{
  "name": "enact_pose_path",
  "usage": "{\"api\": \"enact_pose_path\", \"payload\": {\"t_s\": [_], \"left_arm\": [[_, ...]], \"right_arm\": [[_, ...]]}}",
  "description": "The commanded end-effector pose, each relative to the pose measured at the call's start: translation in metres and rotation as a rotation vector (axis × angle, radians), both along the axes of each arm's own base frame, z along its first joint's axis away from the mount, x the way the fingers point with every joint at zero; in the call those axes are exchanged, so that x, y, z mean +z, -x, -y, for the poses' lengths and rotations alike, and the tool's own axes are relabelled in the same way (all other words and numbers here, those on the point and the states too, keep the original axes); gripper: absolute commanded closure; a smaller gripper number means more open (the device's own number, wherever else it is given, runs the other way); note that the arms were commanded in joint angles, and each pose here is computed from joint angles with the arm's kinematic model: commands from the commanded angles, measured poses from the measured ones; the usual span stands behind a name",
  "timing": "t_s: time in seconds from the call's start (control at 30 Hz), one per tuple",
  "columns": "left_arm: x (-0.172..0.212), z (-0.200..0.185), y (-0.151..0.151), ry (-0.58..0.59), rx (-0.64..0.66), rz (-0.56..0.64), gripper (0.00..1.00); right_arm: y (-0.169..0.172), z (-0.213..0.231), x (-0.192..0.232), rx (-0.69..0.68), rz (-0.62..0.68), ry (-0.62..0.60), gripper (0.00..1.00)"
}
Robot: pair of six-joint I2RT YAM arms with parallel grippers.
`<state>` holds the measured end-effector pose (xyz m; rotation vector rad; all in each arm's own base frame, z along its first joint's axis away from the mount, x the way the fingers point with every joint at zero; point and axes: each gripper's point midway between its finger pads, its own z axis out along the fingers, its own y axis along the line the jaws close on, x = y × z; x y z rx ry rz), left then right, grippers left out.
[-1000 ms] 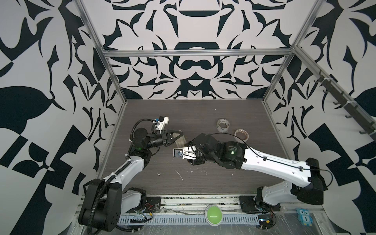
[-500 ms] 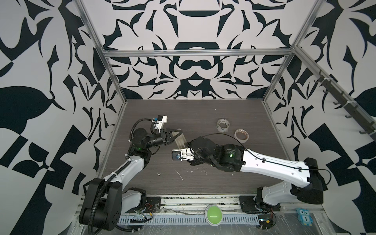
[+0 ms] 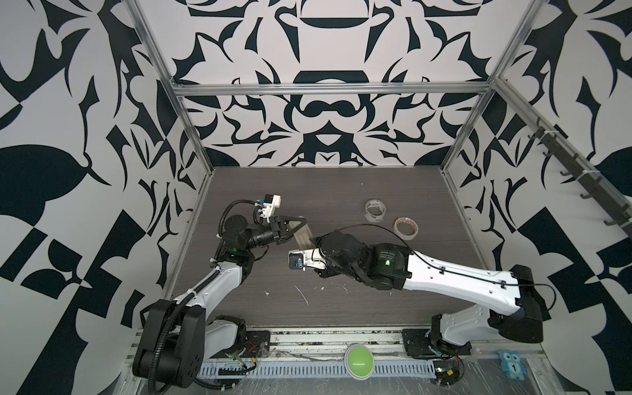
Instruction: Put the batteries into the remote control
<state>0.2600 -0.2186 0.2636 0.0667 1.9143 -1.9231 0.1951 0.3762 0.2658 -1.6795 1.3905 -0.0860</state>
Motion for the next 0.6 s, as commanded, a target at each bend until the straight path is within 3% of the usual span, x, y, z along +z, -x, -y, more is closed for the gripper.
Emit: {"api": "enact_pose_path", "payload": {"t_s": [0.0, 0.57], "left_arm": [[0.0101, 0.0057, 0.0148, -0.001, -0.078, 0.024, 1.0], [0.0069, 0.0058, 0.0147, -0.006, -0.077, 0.013, 1.0]], "right_arm": [[-0.0128, -0.0039, 0.0043, -0.049, 0.052, -0.029, 0.53], [-0.0129, -0.0035, 0.0135, -0.053, 0.07, -0.075, 0.54]]}}
